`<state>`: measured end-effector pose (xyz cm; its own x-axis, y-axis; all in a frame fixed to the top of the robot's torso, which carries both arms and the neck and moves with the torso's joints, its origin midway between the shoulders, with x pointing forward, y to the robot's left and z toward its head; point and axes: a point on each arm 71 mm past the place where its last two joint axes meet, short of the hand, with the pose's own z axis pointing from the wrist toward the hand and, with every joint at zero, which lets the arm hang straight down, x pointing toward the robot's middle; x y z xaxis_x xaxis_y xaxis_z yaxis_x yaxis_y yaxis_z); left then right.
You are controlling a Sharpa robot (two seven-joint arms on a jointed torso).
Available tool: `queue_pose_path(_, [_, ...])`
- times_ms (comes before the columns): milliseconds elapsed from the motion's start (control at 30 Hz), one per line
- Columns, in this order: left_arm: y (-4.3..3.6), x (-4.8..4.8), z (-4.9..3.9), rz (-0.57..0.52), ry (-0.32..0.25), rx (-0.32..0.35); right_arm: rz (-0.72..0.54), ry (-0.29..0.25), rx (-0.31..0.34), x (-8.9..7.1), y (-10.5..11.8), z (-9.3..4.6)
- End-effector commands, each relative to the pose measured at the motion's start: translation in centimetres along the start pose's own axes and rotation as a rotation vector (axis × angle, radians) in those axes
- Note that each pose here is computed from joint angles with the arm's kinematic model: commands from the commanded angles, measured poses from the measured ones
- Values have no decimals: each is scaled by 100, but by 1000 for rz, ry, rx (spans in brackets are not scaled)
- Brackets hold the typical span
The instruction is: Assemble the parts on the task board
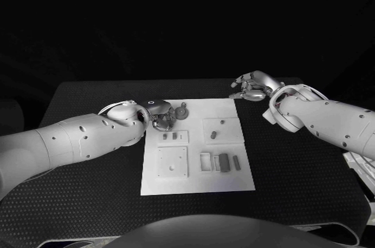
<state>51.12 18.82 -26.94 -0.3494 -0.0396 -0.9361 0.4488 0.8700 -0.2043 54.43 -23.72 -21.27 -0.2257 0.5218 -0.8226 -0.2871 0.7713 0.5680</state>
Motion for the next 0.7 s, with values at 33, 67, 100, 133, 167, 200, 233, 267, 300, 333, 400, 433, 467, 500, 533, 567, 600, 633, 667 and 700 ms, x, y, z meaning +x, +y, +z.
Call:
queue_pose_path(33, [27,-26,-15,-8,-29,5,-2,2,-9,2,5,-1])
queue_pose_path(67, [43,-27,-22,-8,-29,2,-2,2,-9,2,4,-2])
queue_pose_path(100, [58,-28,-28,-8,-30,-1,-2,2,-9,1,3,-2])
queue_pose_path(133, [72,-28,-34,-7,-28,-4,-2,2,-9,1,3,-2])
queue_pose_path(167, [84,-29,-38,-7,-28,-7,-2,2,-9,-1,1,-3])
queue_pose_path(200, [92,-29,-42,-8,-28,-8,-2,1,-9,-1,0,-3])
queue_pose_path(233, [105,-28,-48,-8,-25,-10,-2,1,-8,-3,-2,-4])
queue_pose_path(267, [115,-28,-52,-8,-24,-12,-2,1,-8,-3,-4,-4])
queue_pose_path(300, [121,-28,-55,-8,-24,-13,-3,1,-7,-4,-5,-4])
queue_pose_path(333, [133,-28,-59,-7,-23,-16,-3,1,-7,-5,-8,-5])
queue_pose_path(400, [166,-35,-72,-6,-30,-24,-4,1,-5,-8,-15,-5])
queue_pose_path(433, [181,-37,-77,-6,-32,-27,-4,2,-4,-10,-18,-5])
queue_pose_path(467, [203,-42,-84,-8,-36,-32,-5,2,-3,-12,-24,-6])
queue_pose_path(500, [227,-48,-93,-10,-41,-38,-7,1,-2,-15,-29,-6])
queue_pose_path(533, [250,-54,-101,-12,-47,-44,-9,2,-1,-17,-34,-7])
queue_pose_path(567, [282,-65,-112,-18,-57,-53,-11,6,1,-19,-43,-8])
queue_pose_path(600, [303,-73,-119,-23,-67,-59,-13,10,2,-19,-50,-9])
queue_pose_path(633, [333,-88,-130,-28,-85,-67,-18,16,3,-20,-59,-10])
queue_pose_path(667, [377,-111,-149,-33,-107,-77,-28,22,3,-21,-68,-12])
queue_pose_path(700, [424,-141,-167,-45,-130,-88,-38,32,-2,-18,-73,-13])
